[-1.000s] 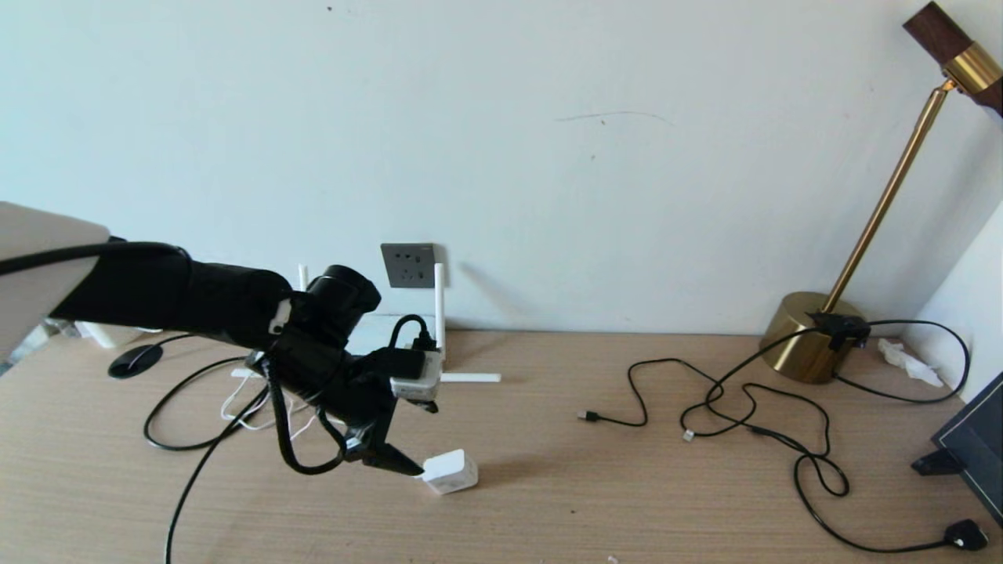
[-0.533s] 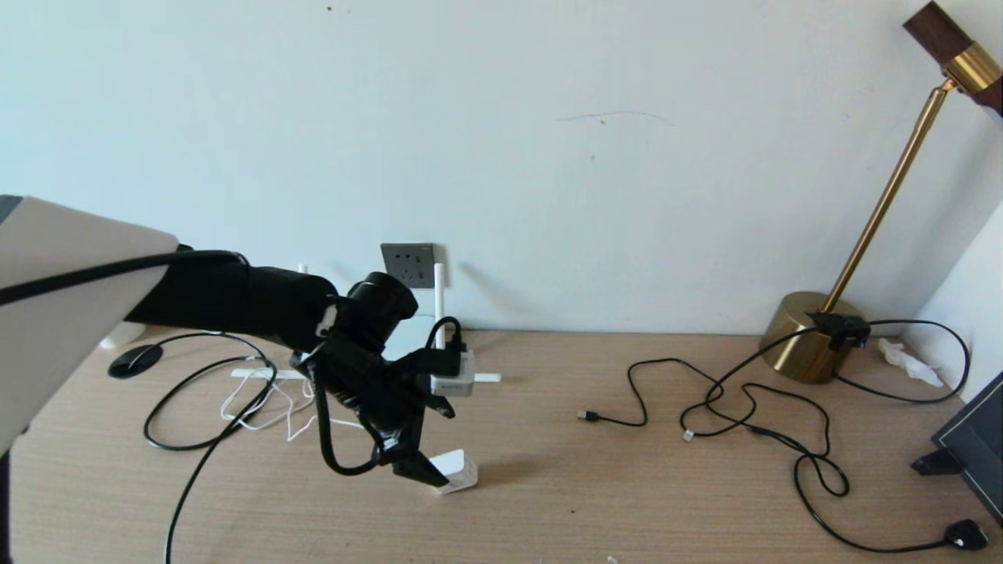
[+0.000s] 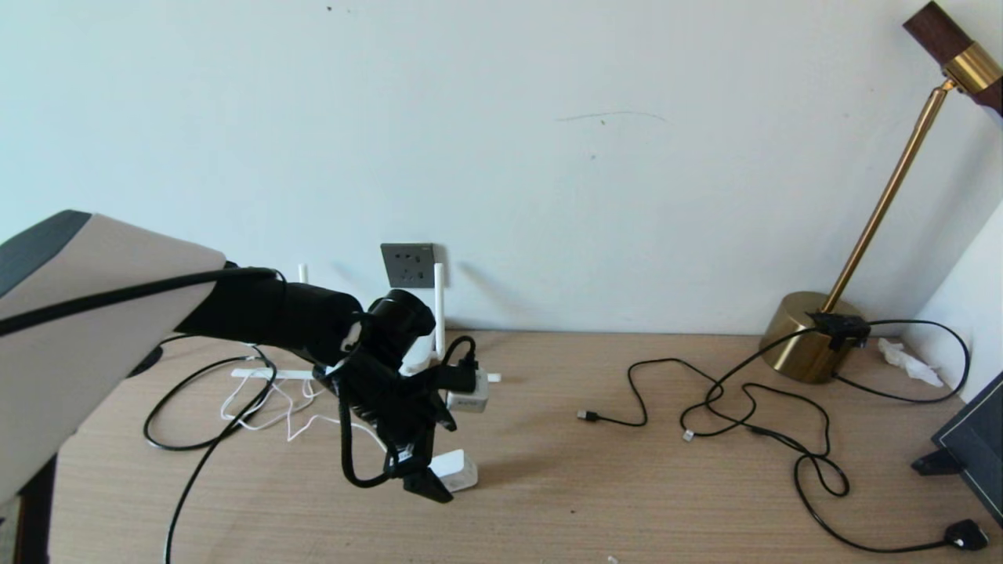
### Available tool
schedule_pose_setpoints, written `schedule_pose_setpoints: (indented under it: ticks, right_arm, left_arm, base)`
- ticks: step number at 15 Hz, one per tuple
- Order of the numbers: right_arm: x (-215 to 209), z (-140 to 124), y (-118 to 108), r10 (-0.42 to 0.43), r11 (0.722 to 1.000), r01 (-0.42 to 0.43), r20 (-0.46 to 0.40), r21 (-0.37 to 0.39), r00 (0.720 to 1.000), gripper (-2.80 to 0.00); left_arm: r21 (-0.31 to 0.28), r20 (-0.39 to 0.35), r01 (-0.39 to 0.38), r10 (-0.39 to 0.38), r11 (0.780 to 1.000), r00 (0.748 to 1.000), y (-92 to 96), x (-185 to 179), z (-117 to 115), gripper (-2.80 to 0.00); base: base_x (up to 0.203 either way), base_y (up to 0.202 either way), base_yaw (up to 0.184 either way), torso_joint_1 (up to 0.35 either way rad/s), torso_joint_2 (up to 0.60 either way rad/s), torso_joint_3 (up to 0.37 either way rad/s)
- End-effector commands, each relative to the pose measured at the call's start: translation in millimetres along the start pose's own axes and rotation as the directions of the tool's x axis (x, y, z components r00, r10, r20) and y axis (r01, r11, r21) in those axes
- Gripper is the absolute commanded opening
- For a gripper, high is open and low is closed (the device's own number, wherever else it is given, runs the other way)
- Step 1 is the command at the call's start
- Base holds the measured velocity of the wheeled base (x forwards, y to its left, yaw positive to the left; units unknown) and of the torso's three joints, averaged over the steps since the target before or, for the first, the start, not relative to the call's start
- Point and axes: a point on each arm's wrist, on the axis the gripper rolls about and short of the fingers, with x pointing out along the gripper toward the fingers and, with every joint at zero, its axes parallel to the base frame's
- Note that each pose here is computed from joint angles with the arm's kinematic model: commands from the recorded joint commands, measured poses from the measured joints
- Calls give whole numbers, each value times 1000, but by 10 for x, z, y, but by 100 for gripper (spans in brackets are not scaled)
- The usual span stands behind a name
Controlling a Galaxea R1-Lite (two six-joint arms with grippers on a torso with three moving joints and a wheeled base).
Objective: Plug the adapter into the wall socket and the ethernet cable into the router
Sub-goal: Pick up plug
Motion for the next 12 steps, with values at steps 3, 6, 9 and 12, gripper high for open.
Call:
schedule_pose_setpoints:
  ticks: [3, 6, 9, 12]
  right_arm:
    - [1, 0, 0, 0, 1000, 0, -2, 0, 1000, -280]
    - [0, 0, 0, 0, 1000, 0, -1, 0, 1000, -280]
    - [0, 0, 0, 0, 1000, 0, -1, 0, 1000, -280]
    - [0, 0, 0, 0, 1000, 0, -1, 0, 1000, -280]
  left_arm:
    - [-2, -6, 14, -14, 1000, 1000, 4, 63, -12, 0]
    - [-10, -8, 18, -18, 1000, 1000, 30, 149, -31, 0]
    - [-16, -10, 18, -18, 1000, 1000, 34, 160, -34, 0]
    - [-19, -9, 17, -17, 1000, 1000, 62, 231, -40, -280]
  base:
    - [0, 0, 0, 0, 0, 0]
    - [0, 0, 0, 0, 0, 0]
    - [0, 0, 0, 0, 0, 0]
    - [0, 0, 0, 0, 0, 0]
